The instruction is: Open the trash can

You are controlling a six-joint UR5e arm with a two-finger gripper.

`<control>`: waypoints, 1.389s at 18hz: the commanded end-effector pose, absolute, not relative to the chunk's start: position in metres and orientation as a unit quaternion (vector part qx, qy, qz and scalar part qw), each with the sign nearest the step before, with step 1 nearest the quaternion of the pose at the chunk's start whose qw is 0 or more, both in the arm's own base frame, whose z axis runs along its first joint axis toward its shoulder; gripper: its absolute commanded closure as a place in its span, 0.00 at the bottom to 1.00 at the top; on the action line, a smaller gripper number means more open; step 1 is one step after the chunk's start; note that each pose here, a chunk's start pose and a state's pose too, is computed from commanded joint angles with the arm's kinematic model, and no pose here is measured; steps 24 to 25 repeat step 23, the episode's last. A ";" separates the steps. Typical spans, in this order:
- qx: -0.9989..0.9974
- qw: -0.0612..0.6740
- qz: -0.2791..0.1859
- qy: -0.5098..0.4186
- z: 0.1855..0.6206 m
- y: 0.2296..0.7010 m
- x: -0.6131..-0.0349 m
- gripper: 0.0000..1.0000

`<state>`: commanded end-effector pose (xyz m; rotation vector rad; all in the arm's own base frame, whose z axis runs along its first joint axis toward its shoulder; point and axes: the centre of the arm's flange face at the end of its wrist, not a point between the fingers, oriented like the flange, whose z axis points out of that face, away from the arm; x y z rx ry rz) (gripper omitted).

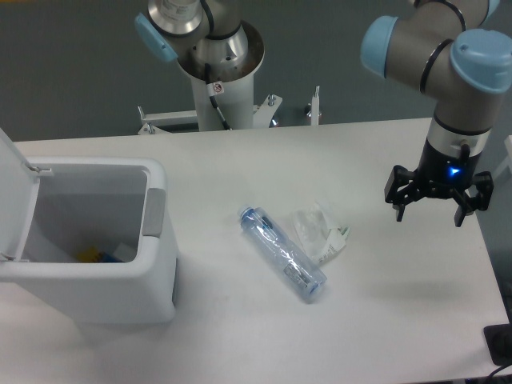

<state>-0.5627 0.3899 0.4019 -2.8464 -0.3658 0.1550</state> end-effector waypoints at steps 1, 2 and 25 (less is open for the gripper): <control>-0.982 0.133 0.053 -0.126 0.401 0.390 -0.563 0.00; -0.982 0.133 0.053 -0.126 0.401 0.390 -0.563 0.00; -0.997 0.018 0.068 0.041 0.354 0.379 -0.573 0.00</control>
